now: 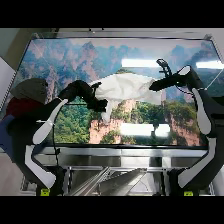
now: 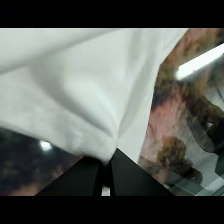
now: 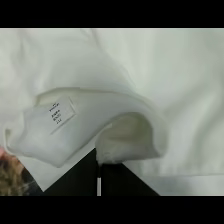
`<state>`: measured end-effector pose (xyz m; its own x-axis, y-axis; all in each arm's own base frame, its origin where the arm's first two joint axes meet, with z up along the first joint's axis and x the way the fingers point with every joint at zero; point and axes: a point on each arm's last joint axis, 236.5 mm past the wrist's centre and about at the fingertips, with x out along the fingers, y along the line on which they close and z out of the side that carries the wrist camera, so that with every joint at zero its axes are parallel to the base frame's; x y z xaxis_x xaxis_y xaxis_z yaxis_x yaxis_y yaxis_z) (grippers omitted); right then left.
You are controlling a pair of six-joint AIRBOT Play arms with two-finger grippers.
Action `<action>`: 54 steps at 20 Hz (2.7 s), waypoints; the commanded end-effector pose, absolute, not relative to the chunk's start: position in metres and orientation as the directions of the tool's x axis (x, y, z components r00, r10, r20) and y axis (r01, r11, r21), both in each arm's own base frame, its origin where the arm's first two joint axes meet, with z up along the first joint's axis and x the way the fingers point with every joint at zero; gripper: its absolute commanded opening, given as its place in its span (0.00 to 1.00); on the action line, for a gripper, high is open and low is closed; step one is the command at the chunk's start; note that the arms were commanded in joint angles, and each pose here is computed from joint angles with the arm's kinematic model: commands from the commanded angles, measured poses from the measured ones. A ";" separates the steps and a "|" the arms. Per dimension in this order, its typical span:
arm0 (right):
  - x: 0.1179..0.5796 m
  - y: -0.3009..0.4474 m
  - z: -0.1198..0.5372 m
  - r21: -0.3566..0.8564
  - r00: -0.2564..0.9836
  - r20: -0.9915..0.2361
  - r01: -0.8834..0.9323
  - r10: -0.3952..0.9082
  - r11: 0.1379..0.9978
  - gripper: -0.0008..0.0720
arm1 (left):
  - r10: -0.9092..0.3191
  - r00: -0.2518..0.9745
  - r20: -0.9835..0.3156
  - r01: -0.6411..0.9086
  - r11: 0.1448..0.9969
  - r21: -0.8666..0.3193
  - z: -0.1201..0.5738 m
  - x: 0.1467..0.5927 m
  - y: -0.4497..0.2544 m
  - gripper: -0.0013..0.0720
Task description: Fold the shirts.
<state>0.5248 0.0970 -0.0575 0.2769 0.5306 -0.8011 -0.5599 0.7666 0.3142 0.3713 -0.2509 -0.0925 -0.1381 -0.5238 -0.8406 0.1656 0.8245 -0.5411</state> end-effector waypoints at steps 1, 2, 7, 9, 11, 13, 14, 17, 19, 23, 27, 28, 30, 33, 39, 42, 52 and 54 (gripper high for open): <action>0.523 0.078 -0.004 0.303 0.344 -0.776 -0.533 0.529 0.790 0.04 | -0.593 -0.015 -0.805 0.194 0.788 -0.584 -0.025 0.389 -0.238 0.08; 0.521 0.069 0.024 0.292 0.382 -0.755 -0.532 0.533 0.795 0.04 | -0.610 0.039 -0.792 0.201 0.781 -0.591 0.002 0.394 -0.228 0.08; 0.484 0.036 0.220 0.251 0.660 -0.481 -0.527 0.577 0.812 0.04 | -0.823 0.335 -0.458 0.380 0.563 -0.734 0.200 0.390 -0.197 0.08; 0.448 0.014 0.319 0.183 0.804 -0.297 -0.481 0.515 0.857 0.04 | -0.837 0.442 -0.322 0.504 0.529 -0.683 0.290 0.364 -0.170 0.04; 0.399 -0.008 0.388 0.114 0.904 -0.178 -0.374 0.390 0.920 0.04 | -0.798 0.565 -0.210 0.606 0.574 -0.551 0.376 0.327 -0.142 0.04; 0.350 -0.007 0.428 0.051 0.941 -0.112 -0.316 0.320 0.947 0.04 | -0.716 0.685 -0.136 0.631 0.676 -0.381 0.438 0.290 -0.122 0.04; 0.327 0.000 0.442 0.023 0.950 -0.086 -0.298 0.299 0.954 0.04 | -0.663 0.742 -0.099 0.613 0.731 -0.300 0.462 0.272 -0.114 0.04; 0.283 0.029 0.472 -0.065 0.957 -0.007 -0.291 0.292 0.954 0.04 | -0.541 0.841 -0.017 0.534 0.834 -0.138 0.501 0.240 -0.103 0.04; 0.267 0.045 0.481 -0.096 0.951 0.019 -0.306 0.309 0.947 0.04 | -0.547 0.837 -0.015 0.542 0.833 -0.113 0.503 0.233 -0.108 0.04; 0.306 0.048 0.452 -0.002 0.911 -0.060 -0.410 0.409 0.912 0.04 | -0.691 0.704 -0.165 0.631 0.715 -0.300 0.435 0.276 -0.118 0.04; 0.415 0.064 0.335 0.139 0.793 -0.306 -0.510 0.527 0.849 0.04 | -0.721 0.572 -0.391 0.504 0.685 -0.525 0.284 0.379 -0.120 0.04; 0.444 0.066 0.296 0.166 0.765 -0.374 -0.501 0.524 0.849 0.04 | -0.728 0.540 -0.424 0.473 0.678 -0.562 0.244 0.405 -0.121 0.04; 0.501 0.068 0.207 0.243 0.699 -0.491 -0.463 0.519 0.853 0.04 | -0.723 0.499 -0.478 0.396 0.681 -0.617 0.168 0.454 -0.118 0.04; 0.563 0.062 0.083 0.369 0.646 -0.583 -0.329 0.492 0.869 0.04 | -0.717 0.435 -0.545 0.270 0.681 -0.681 0.057 0.511 -0.107 0.04; 0.581 0.068 -0.027 0.521 0.558 -0.633 -0.207 0.538 0.828 0.47 | -0.774 0.312 -0.552 0.166 0.616 -0.770 -0.010 0.553 -0.082 0.97; 0.573 0.042 0.008 0.466 0.580 -0.638 -0.233 0.507 0.854 0.56 | -0.739 0.316 -0.595 0.139 0.656 -0.742 0.020 0.547 -0.041 0.97; 0.489 -0.032 -0.047 0.570 0.299 -0.775 -0.049 0.556 0.820 0.49 | -0.641 0.015 -0.767 -0.166 0.755 -0.635 -0.043 0.399 0.005 0.97; 0.488 -0.031 -0.058 0.578 0.281 -0.777 -0.037 0.564 0.815 0.49 | -0.660 -0.032 -0.751 -0.200 0.740 -0.642 -0.064 0.380 -0.006 0.97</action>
